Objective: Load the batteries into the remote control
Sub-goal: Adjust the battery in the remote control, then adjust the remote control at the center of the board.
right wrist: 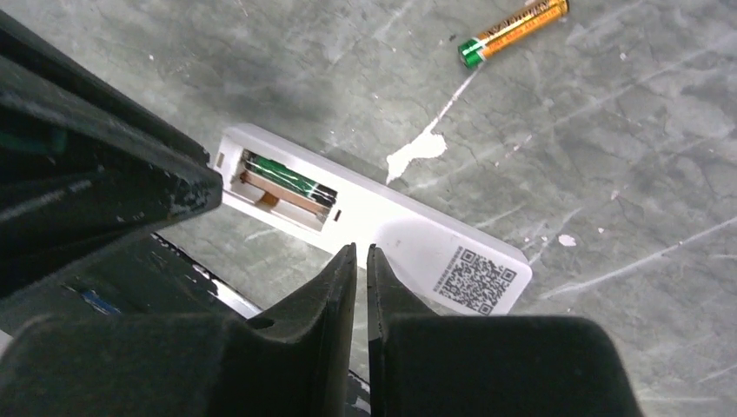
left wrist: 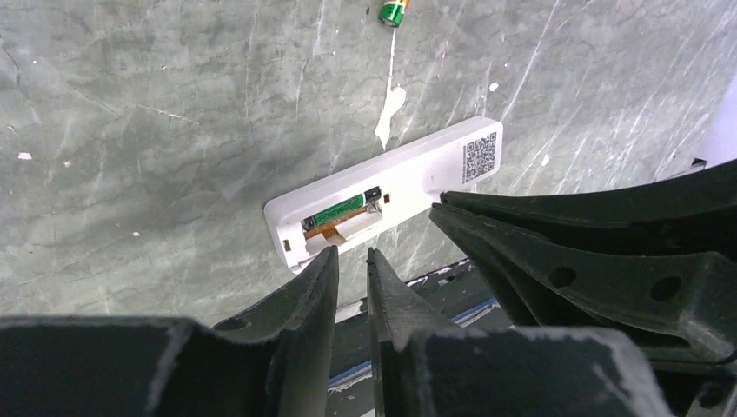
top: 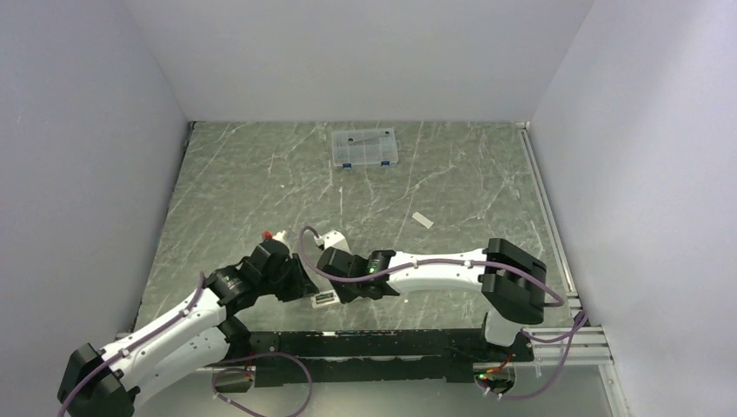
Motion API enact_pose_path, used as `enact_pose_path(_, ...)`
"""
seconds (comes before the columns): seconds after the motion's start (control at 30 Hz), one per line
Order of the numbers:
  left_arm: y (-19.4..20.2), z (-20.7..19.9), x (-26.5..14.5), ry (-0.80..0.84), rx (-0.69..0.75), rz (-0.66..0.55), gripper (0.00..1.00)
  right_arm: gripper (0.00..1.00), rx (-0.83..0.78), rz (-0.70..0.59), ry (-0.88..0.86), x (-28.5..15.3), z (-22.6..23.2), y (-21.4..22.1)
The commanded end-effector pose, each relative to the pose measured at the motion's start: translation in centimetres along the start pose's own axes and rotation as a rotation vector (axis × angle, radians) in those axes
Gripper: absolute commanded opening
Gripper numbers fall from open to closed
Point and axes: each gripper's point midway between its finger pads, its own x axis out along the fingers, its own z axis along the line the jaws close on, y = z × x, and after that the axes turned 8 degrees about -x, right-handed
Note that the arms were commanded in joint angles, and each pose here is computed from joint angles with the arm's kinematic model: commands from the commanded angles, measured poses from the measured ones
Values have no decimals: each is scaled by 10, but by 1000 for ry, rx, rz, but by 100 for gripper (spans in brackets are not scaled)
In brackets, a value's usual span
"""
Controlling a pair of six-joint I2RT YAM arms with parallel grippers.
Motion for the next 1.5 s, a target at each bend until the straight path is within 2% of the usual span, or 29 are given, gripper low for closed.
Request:
enact_pose_path(0.0,-11,-11,-1,-6,57,-23,25,12,56,-59,-33,-11,0,-8)
enact_pose_path(0.33,-22,-20,24,-26,135,-5,26,12,113,-42,-91,-17,-8,25)
enact_pose_path(0.67,-25,-12,44,-45,127,43,18,9,152,-22,-98,-16,-15,47)
enact_pose_path(1.17,-4,-1,50,-38,97,135,7,7,204,-18,-25,4,-35,37)
enact_pose_path(1.47,4,1,45,-19,66,153,5,7,149,-21,-27,14,-33,19)
